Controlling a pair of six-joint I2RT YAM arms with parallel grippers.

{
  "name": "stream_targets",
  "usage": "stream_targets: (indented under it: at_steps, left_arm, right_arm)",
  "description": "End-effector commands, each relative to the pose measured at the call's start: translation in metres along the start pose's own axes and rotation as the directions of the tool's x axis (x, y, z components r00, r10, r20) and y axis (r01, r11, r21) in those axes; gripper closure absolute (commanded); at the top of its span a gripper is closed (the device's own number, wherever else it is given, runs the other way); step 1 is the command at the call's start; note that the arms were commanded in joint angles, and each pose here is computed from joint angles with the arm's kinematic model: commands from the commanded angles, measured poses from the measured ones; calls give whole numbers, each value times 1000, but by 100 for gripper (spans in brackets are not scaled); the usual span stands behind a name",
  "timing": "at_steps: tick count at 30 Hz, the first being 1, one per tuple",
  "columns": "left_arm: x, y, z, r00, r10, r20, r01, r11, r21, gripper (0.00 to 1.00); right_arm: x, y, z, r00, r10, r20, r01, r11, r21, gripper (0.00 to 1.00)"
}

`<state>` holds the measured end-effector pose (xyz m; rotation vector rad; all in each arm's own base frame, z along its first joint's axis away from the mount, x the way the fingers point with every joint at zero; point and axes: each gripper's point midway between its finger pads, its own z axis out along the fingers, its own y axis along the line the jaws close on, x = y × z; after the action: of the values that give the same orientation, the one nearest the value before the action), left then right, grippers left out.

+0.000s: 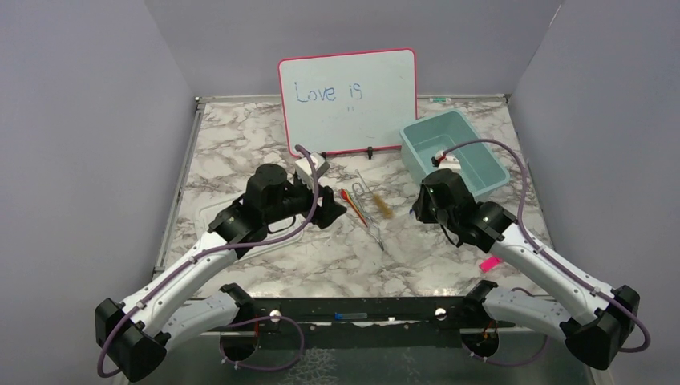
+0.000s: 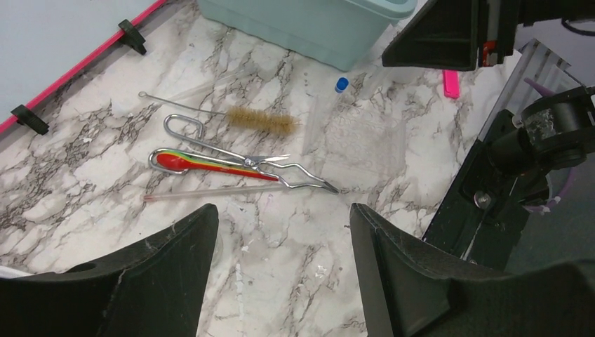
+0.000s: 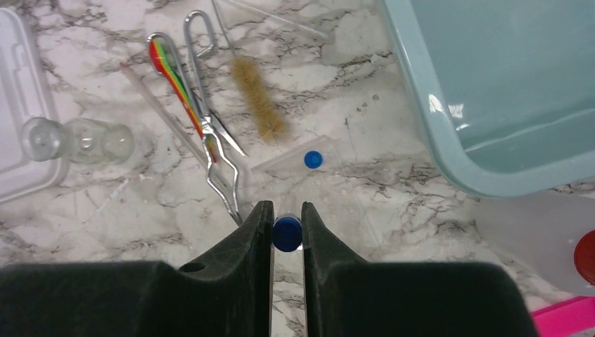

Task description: Organize the chemistry lab equipment

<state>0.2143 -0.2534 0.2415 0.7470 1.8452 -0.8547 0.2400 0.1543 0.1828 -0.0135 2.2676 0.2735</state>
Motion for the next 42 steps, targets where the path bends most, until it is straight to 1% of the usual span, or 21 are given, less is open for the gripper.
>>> stream_targets:
  at_steps: [1,6,10,14,19,24,33,38,42]
  left_arm:
    - [-9,1,-5,999,-1,54,2,1000,-25,28]
    - [-9,3,-5,998,6,68,-4,999,-33,26]
    - [-9,4,-3,998,16,65,-14,999,-35,25]
    - [-9,6,-3,998,25,61,-22,999,-42,25]
    - [-7,7,-2,998,26,59,-23,999,-47,25]
    - [-7,8,-1,998,26,57,-23,999,-48,25]
    - [-6,8,-1,998,24,57,-22,999,-47,25]
    - [-6,8,-2,998,25,58,-23,999,-47,25]
    - [-5,8,-1,998,22,55,-20,999,-46,25]
  right_arm:
    - [8,-18,6,997,54,57,-59,994,94,93]
    - [24,-27,14,995,44,93,-61,979,193,94]
    - [33,-26,19,992,23,127,-54,967,248,94]
    - [42,-36,25,989,31,146,-75,949,306,94]
    - [50,-34,37,986,-6,166,-42,959,281,93]
    - [54,-34,41,984,10,180,-59,962,265,93]
    - [37,-31,30,968,6,252,-61,976,209,93]
    - [32,-29,28,967,1,254,-57,976,210,93]
    - [39,-31,34,970,-6,242,-50,974,222,93]
